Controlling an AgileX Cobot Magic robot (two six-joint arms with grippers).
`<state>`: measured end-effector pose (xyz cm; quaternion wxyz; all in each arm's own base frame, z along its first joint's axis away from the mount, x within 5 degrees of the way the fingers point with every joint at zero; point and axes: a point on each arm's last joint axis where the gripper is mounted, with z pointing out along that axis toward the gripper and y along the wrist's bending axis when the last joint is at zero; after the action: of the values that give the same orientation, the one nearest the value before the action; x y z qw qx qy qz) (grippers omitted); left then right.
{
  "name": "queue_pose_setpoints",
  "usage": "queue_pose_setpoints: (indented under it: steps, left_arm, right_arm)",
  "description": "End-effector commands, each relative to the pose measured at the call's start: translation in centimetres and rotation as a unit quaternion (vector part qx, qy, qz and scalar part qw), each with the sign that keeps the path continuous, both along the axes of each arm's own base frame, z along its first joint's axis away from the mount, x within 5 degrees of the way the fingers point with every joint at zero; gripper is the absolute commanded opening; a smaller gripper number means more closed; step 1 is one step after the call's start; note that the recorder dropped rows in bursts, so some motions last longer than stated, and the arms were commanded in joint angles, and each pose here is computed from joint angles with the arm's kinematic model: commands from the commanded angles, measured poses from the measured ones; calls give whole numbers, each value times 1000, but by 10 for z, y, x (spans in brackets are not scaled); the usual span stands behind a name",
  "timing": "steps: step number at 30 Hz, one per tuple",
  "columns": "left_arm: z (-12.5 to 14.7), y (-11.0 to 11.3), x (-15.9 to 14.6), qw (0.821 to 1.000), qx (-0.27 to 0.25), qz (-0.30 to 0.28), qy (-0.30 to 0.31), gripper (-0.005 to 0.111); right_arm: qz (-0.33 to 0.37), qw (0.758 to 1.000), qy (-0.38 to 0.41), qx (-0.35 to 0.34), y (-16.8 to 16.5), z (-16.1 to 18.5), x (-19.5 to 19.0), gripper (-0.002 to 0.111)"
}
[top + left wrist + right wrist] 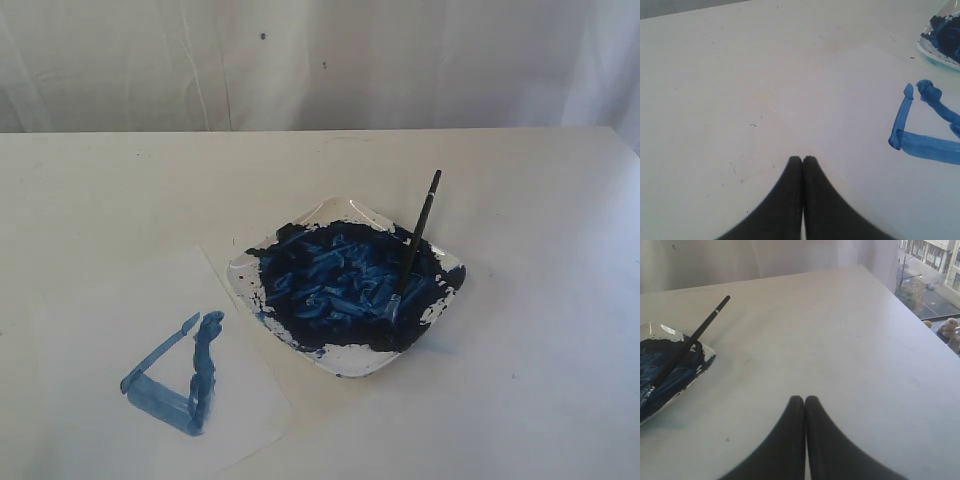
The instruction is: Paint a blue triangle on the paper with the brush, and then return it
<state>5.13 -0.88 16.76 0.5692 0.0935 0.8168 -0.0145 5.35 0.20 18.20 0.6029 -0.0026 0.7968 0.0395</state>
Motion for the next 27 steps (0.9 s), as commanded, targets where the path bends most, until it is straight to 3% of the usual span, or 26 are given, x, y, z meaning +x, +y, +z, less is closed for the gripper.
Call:
queue_pose_setpoints:
  steps: [1,8,13,27]
  left_arm:
    - [-1,0,0,1000,-3,0,0,0]
    - [-1,0,0,1000,-3,0,0,0]
    - [-1,0,0,1000,-3,0,0,0]
    - [-1,0,0,1000,-3,0,0,0]
  right_arm:
    - [3,1000,-6,-5,0,0,0,0]
    - [5,1000,-7,-13,0,0,0,0]
    - [22,997,-12,-76,0,0,0,0]
    - [20,997,-11,-70,0,0,0,0]
